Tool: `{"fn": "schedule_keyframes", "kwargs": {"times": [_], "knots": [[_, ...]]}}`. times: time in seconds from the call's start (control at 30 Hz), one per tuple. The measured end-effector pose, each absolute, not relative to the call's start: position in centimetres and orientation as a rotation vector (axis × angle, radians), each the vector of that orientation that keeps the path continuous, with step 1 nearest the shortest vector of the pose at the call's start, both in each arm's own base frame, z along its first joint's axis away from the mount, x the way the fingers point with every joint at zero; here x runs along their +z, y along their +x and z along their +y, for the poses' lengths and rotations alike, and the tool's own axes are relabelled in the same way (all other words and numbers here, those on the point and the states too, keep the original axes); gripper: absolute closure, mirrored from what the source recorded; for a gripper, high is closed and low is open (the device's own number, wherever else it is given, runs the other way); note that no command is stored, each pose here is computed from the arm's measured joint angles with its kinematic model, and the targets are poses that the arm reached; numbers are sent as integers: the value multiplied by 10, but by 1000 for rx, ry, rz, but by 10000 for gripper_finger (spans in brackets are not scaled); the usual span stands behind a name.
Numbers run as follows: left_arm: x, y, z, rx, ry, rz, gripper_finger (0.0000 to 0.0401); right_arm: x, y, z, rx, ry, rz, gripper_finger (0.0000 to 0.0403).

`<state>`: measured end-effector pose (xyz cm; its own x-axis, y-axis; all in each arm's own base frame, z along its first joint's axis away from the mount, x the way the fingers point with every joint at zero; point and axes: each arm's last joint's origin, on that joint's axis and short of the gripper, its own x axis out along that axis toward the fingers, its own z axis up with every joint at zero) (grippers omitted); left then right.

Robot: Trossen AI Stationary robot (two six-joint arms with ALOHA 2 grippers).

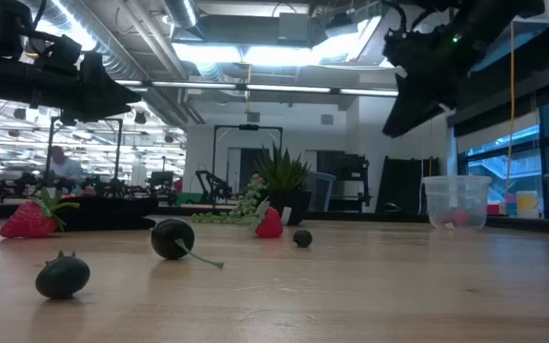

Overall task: Pick and placing Produce into tupperware
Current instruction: Put the bottom black cherry into the bin

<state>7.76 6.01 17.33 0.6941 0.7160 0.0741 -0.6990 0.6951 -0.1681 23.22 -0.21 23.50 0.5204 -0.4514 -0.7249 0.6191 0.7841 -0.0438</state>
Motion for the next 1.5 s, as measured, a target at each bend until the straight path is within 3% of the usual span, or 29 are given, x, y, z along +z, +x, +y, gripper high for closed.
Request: {"fn": "schedule_keyframes", "kwargs": {"times": [0.27,0.47,1.5], "knots": [[173,78,60,792,-130,-138,165,253,184,-59,-972,392,812,286],[173,78,60,792,-130,-138,165,246,168,-81,-1108,435,916,281],[173,78,60,792,-130,-138,165,212,172,-109,-1168,473,1202,289]]}}
